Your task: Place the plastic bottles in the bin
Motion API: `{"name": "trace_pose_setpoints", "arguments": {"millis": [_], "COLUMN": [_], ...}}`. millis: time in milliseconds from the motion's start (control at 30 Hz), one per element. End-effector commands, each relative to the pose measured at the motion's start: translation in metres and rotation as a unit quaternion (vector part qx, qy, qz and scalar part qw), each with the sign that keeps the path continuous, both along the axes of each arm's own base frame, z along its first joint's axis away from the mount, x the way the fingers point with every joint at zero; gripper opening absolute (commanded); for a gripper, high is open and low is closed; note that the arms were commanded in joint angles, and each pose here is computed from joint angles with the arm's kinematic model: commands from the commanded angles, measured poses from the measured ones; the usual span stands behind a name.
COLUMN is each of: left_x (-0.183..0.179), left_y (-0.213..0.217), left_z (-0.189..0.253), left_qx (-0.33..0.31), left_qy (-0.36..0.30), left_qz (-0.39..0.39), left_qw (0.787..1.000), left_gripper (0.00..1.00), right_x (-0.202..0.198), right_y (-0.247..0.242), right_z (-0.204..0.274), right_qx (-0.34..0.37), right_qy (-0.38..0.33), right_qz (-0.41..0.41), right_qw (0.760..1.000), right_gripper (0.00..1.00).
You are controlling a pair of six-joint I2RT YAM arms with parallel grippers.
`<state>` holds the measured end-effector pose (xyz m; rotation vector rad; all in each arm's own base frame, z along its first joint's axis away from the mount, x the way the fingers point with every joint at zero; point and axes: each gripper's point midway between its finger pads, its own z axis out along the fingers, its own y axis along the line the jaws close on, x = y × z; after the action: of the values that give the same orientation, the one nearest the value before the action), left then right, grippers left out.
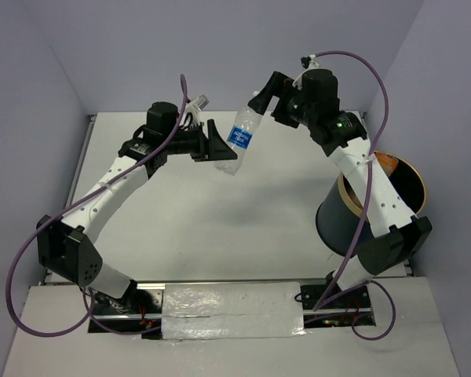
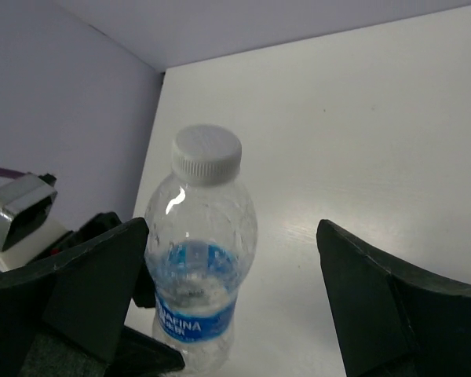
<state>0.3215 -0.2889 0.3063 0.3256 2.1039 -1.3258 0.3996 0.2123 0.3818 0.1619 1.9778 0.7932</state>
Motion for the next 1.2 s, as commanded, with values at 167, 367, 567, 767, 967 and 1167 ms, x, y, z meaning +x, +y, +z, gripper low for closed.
{"name": "trace_pose_setpoints", "arguments": {"millis": [167, 367, 567, 767, 967, 1167], "left_x": [-0.006, -0.007, -0.003, 0.007, 0.012, 0.015], "left_y": [-0.016, -0.014, -0.011, 0.001, 0.029, 0.057], "left_z": [0.018, 0.016, 0.006, 0.016, 0.060, 0.088], "left_qx": [-0.019, -0.011, 0.007, 0.053, 0.085, 0.071], "left_qy": [-0.032, -0.034, -0.025, -0.047, -0.113, -0.137], "left_qz": [-0.033, -0.029, -0.018, 0.015, 0.073, 0.119], "left_qw": [0.999, 0.999, 0.999, 0.997, 0.987, 0.981], "left_gripper": [0.57, 0.57, 0.95, 0.99, 0.99, 0.99], "right_x": [0.024, 0.034, 0.026, 0.004, -0.054, -0.148], "right_y": [0.015, 0.017, 0.002, -0.063, -0.166, -0.270], "right_z": [0.026, 0.021, 0.023, 0.042, 0.089, 0.127], "right_qx": [0.052, 0.055, 0.037, -0.033, -0.126, -0.215], "right_qy": [-0.034, -0.028, -0.032, -0.069, -0.127, -0.177], "right_qz": [-0.004, -0.010, -0.036, -0.160, -0.338, -0.513], "right_qw": [0.998, 0.998, 0.998, 0.984, 0.924, 0.812], "right_gripper": [0.92, 0.46, 0.00, 0.00, 0.00, 0.00]}}
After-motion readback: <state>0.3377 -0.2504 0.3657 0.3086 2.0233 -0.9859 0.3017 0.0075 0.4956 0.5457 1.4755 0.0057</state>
